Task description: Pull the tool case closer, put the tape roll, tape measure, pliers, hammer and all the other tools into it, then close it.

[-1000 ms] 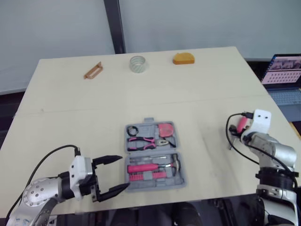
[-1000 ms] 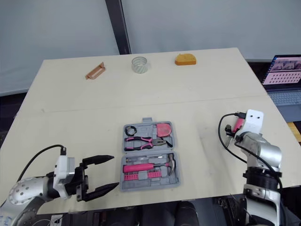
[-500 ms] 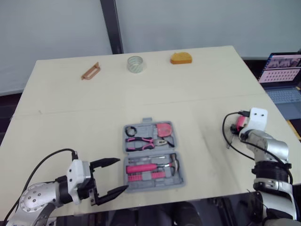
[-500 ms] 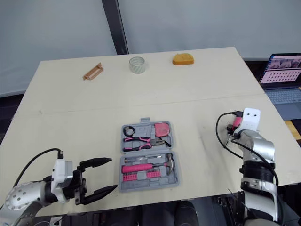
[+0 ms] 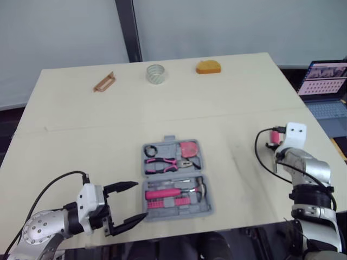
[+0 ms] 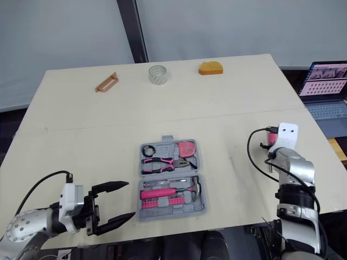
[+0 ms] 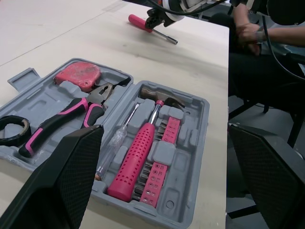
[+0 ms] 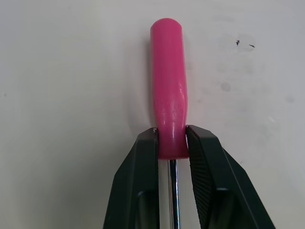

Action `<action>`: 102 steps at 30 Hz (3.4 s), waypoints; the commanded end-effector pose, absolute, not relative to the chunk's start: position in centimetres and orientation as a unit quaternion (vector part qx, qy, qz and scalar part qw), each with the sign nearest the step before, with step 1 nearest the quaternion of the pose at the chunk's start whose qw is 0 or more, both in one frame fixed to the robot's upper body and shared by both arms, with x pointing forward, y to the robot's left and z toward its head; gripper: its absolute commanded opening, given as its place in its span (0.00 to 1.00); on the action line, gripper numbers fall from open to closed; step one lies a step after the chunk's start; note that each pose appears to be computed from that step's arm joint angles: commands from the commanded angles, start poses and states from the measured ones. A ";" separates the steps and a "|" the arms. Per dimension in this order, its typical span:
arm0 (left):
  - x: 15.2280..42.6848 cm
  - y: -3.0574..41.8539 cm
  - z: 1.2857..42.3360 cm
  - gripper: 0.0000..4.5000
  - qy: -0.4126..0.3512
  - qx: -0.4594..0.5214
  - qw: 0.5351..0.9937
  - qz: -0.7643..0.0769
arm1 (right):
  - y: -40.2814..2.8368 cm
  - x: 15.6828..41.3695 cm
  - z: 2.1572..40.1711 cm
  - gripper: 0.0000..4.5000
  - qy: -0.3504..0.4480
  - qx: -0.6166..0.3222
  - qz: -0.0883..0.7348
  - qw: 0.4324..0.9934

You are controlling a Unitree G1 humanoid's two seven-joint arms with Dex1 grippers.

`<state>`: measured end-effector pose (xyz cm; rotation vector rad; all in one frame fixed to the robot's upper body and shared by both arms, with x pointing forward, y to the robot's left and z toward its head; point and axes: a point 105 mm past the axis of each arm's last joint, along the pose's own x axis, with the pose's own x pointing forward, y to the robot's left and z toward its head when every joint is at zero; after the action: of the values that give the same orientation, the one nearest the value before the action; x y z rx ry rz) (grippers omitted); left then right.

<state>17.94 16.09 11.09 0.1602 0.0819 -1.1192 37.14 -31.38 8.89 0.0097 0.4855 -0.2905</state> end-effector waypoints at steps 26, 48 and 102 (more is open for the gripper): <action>19.4 19.2 10.0 1.00 0.038 0.075 0.871 -0.483 | -12.7 26.9 15.2 0.08 0.271 -0.256 0.509 0.776; 17.8 21.6 10.3 1.00 0.068 0.107 0.879 -0.459 | -10.0 27.1 13.7 0.08 0.316 -0.319 0.540 0.711; 19.2 16.7 11.1 1.00 0.026 0.104 0.838 -0.535 | -22.4 35.0 7.8 0.79 0.277 -0.172 0.307 0.894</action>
<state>19.32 17.04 10.49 0.2006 0.0851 -1.1233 34.91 -22.70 7.36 -0.3543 0.5832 0.6224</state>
